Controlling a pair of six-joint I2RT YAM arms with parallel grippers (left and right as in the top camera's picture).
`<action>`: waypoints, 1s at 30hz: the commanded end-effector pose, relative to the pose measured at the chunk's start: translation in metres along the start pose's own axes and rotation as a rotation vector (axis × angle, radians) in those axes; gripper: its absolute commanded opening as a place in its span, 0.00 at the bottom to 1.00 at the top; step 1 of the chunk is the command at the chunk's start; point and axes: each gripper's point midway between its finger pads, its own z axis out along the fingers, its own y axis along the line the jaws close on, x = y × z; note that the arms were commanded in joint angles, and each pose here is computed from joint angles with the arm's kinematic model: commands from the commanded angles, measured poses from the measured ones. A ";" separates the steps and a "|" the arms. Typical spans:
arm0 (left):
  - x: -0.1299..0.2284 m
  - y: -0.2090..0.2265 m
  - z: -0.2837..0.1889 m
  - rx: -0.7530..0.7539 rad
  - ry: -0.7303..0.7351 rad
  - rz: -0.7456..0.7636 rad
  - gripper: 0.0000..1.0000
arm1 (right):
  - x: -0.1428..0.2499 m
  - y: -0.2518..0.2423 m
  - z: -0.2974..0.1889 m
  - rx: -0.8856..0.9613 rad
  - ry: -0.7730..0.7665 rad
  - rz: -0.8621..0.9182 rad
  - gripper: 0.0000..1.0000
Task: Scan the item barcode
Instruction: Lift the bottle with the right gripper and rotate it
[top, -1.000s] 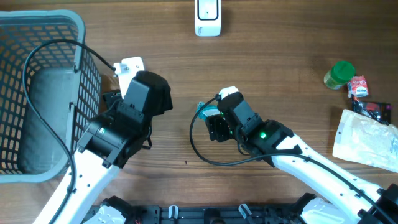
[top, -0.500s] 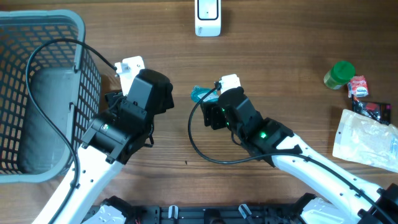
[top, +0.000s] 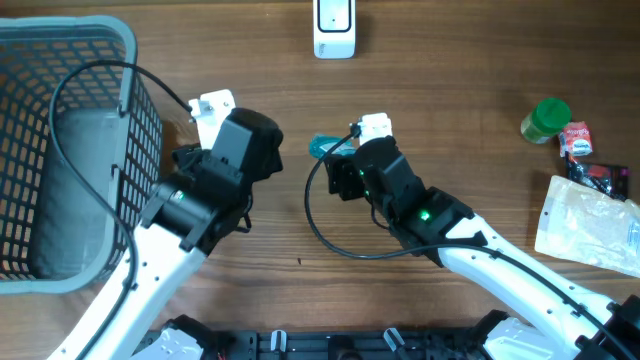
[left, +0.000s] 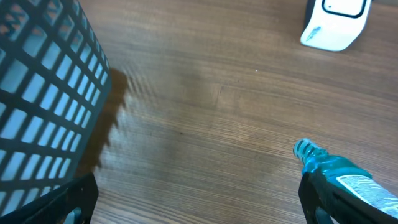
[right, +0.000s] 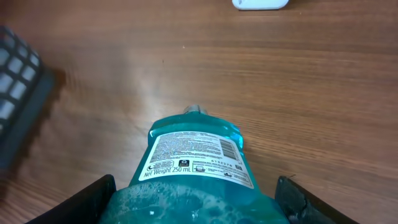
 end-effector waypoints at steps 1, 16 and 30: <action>0.009 0.002 0.013 -0.043 0.023 -0.086 1.00 | -0.034 -0.004 -0.010 -0.001 -0.096 0.276 0.68; 0.038 0.010 0.032 -0.138 0.103 -0.285 1.00 | -0.021 -0.045 -0.004 0.046 0.006 1.104 0.63; 0.046 0.017 0.030 -0.169 0.131 -0.279 1.00 | 0.062 -0.076 0.003 0.359 0.217 1.201 0.60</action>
